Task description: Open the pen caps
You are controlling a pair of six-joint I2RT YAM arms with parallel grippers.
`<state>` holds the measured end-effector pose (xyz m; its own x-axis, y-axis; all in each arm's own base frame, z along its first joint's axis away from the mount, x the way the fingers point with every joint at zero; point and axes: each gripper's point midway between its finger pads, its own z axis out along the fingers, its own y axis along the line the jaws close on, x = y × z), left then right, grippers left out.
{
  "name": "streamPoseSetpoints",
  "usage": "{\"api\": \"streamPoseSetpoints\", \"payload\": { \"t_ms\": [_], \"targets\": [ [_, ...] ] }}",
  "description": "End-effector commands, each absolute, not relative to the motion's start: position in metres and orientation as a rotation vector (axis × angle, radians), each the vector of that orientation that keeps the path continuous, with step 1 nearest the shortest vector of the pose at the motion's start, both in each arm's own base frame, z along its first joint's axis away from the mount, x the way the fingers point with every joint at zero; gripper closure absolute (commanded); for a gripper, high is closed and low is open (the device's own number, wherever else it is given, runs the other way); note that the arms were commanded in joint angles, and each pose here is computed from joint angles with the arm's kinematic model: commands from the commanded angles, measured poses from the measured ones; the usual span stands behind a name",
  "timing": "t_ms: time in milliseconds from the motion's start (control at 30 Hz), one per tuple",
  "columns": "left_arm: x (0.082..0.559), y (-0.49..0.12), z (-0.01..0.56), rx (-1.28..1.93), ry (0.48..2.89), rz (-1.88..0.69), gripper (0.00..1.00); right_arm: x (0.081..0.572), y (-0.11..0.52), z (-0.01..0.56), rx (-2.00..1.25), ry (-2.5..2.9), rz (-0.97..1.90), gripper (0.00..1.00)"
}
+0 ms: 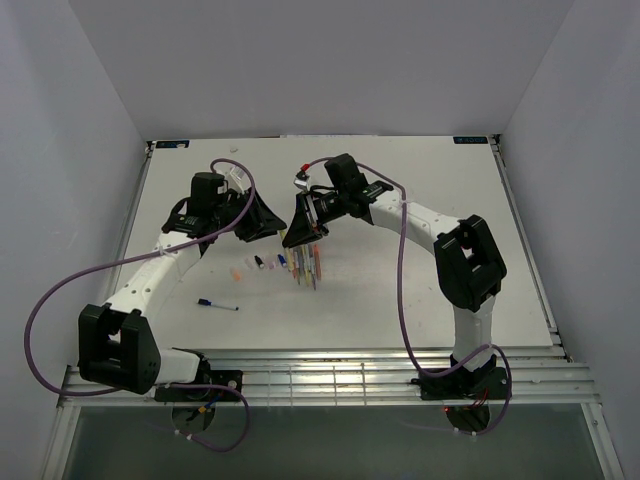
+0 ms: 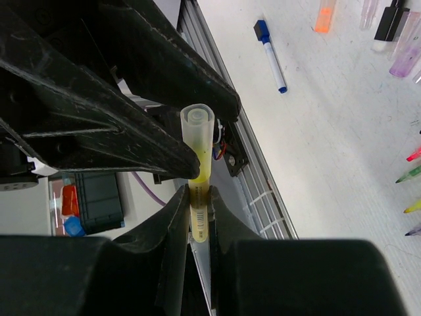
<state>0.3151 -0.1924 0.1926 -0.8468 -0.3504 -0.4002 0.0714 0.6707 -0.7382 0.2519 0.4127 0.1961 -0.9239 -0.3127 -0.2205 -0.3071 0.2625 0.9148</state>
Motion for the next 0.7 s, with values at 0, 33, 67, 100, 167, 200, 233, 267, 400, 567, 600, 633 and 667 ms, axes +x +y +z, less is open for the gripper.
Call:
{"api": "streamPoseSetpoints", "payload": {
  "t_ms": [0, 33, 67, 100, 167, 200, 233, 267, 400, 567, 600, 633, 667],
  "targets": [
    [0.317, -0.198, 0.213, -0.160, 2.304, -1.111, 0.51, 0.254, 0.419, 0.236, 0.712, -2.449, -1.940, 0.92],
    [0.316, -0.198, 0.212, -0.160, 2.305, -1.111, 0.53, 0.255, 0.420, 0.237, 0.711, -2.446, -1.944, 0.92],
    [0.316, -0.198, 0.211, -0.160, 2.309, -1.111, 0.54, 0.254, 0.420, 0.236, 0.708, -2.440, -1.942, 0.92],
    [0.316, -0.197, 0.211, -0.162, 2.308, -1.111, 0.55, 0.255, 0.421, 0.238, 0.711, -2.440, -1.948, 0.92],
    [0.316, -0.198, 0.212, -0.167, 2.308, -1.113, 0.60, 0.253, 0.422, 0.238, 0.716, -2.431, -1.948, 0.92],
    [0.317, -0.198, 0.212, -0.169, 2.308, -1.112, 0.63, 0.252, 0.421, 0.239, 0.720, -2.429, -1.952, 0.92],
    [0.317, -0.198, 0.212, -0.173, 2.313, -1.112, 0.67, 0.250, 0.422, 0.237, 0.716, -2.425, -1.945, 0.92],
    [0.318, -0.197, 0.212, -0.178, 2.313, -1.106, 0.74, 0.250, 0.422, 0.236, 0.719, -2.423, -1.945, 0.92],
    [0.316, -0.197, 0.212, -0.189, 2.324, -1.105, 0.97, 0.248, 0.422, 0.232, 0.726, -2.419, -1.939, 0.92],
    [0.313, -0.192, 0.212, -0.231, 2.341, -1.080, 1.00, 0.246, 0.425, 0.227, 0.728, -2.424, -1.907, 0.70],
    [0.314, -0.190, 0.211, -0.246, 2.344, -1.058, 1.00, 0.245, 0.425, 0.226, 0.732, -2.429, -1.901, 0.69],
    [0.314, -0.188, 0.212, -0.259, 2.350, -1.043, 1.00, 0.244, 0.426, 0.225, 0.737, -2.433, -1.897, 0.68],
    [0.314, -0.187, 0.213, -0.272, 2.349, -1.036, 1.00, 0.243, 0.426, 0.223, 0.731, -2.432, -1.887, 0.69]
  ]
}}
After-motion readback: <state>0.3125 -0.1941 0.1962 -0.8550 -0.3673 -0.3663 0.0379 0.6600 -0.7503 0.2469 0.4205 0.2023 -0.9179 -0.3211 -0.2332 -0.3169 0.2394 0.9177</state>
